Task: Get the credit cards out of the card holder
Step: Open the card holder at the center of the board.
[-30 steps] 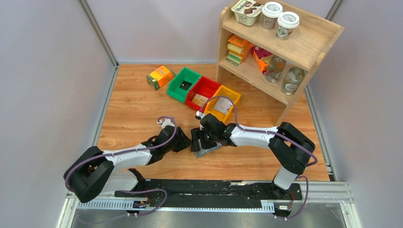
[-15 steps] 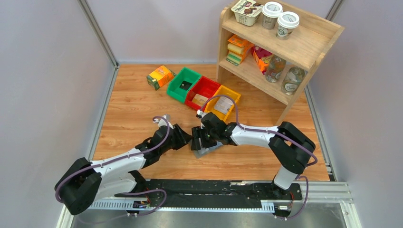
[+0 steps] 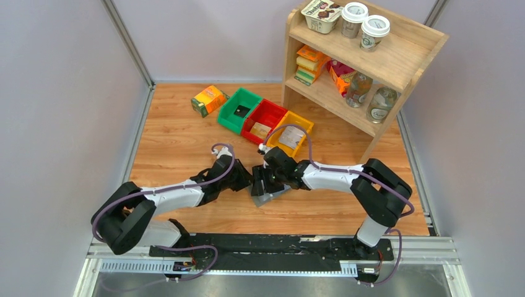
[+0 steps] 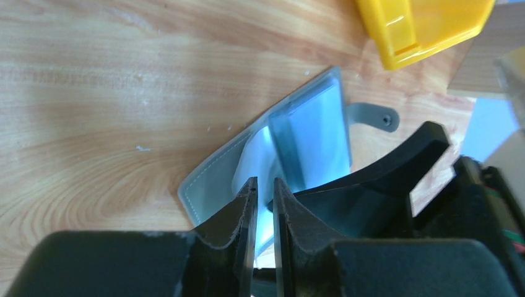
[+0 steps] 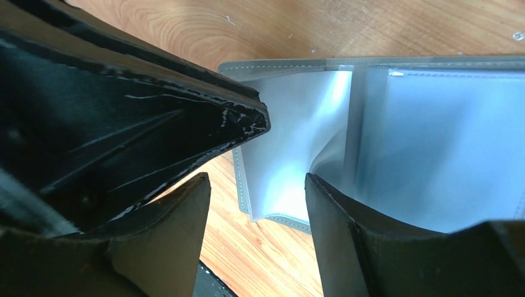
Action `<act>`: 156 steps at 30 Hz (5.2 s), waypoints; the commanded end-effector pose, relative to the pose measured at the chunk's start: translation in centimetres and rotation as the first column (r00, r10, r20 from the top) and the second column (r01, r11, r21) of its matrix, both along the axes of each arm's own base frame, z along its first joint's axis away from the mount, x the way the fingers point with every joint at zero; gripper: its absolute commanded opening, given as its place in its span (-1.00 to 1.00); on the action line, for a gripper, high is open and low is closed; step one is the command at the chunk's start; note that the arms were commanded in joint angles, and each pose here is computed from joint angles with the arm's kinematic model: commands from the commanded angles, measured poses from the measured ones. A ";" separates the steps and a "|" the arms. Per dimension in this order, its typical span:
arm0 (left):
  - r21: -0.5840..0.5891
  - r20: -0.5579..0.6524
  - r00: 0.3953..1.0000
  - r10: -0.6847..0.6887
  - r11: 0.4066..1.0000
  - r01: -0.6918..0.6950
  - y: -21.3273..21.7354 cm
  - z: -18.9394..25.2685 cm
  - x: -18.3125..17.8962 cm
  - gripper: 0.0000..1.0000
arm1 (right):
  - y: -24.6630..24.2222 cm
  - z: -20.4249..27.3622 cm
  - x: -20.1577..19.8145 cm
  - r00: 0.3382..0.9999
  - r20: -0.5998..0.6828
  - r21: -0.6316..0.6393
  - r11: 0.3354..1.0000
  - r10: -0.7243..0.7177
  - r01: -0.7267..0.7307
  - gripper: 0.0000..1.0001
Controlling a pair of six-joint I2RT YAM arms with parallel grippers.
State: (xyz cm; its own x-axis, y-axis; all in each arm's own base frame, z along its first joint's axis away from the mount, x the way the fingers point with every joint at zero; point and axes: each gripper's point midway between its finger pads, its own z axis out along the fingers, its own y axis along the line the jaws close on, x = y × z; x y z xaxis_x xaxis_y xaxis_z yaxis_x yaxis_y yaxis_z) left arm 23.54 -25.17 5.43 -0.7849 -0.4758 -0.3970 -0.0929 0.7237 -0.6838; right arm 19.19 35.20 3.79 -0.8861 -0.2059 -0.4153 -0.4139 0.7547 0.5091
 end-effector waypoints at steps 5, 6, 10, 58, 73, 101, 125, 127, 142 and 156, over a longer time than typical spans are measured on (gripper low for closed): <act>0.045 -0.105 0.994 -0.028 0.998 0.033 0.3 -2.8 -1.8 -0.56 | -1.3 4.1 1.9 0.985 0.151 0.021 0.997 -0.079 0.077 0.28; 0.054 -0.107 0.994 -0.030 0.998 0.036 0.3 -3.0 -1.7 -0.56 | -2.1 4.0 2.2 0.980 0.170 -0.008 0.994 -0.105 0.108 0.29; 0.085 -0.145 0.989 -0.027 0.996 0.039 0.7 -3.8 -2.2 -0.57 | -5.3 4.3 3.9 0.942 0.263 -0.108 0.964 -0.207 0.242 0.35; 0.097 -0.152 0.988 -0.012 0.995 0.027 1.0 -3.9 -2.2 -0.58 | -6.5 1.1 3.7 0.953 0.221 -0.235 0.937 -0.206 0.257 0.40; 0.095 -0.150 0.989 -0.015 0.995 0.029 0.8 -4.0 -2.1 -0.58 | -4.3 3.3 2.7 0.968 0.205 -0.113 0.979 -0.142 0.168 0.31; 0.067 -0.128 0.992 -0.012 0.998 0.021 0.9 -3.1 -2.2 -0.58 | -5.4 5.1 3.6 0.936 0.289 -0.100 0.966 -0.200 0.237 0.64; 0.073 -0.139 0.990 -0.010 0.997 0.020 0.9 -3.5 -2.2 -0.58 | -4.2 2.0 3.9 0.958 0.265 -0.215 0.962 -0.109 0.169 0.58; 0.074 -0.138 0.990 -0.011 0.997 0.022 0.9 -3.5 -2.2 -0.58 | -3.9 2.2 3.8 0.959 0.266 -0.203 0.967 -0.098 0.156 0.57; 0.069 -0.131 0.991 -0.013 0.997 0.022 0.9 -3.3 -2.2 -0.58 | -1.4 5.2 2.0 0.968 0.249 -0.068 0.997 -0.017 0.034 0.44; 0.089 -0.071 0.997 0.029 0.996 -0.022 2.5 -1.3 -2.2 -0.53 | 0.0 5.7 0.6 0.976 0.213 -0.001 0.999 0.039 -0.040 0.53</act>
State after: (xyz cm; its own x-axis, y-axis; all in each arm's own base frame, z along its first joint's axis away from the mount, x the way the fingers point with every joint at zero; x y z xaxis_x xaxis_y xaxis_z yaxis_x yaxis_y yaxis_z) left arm 21.37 -23.66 3.03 -0.8247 -0.4523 -0.3394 -0.1659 0.7673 -0.6194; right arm 19.76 33.19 7.52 -0.7937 -0.2530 -0.5532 -0.5003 0.7888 0.3570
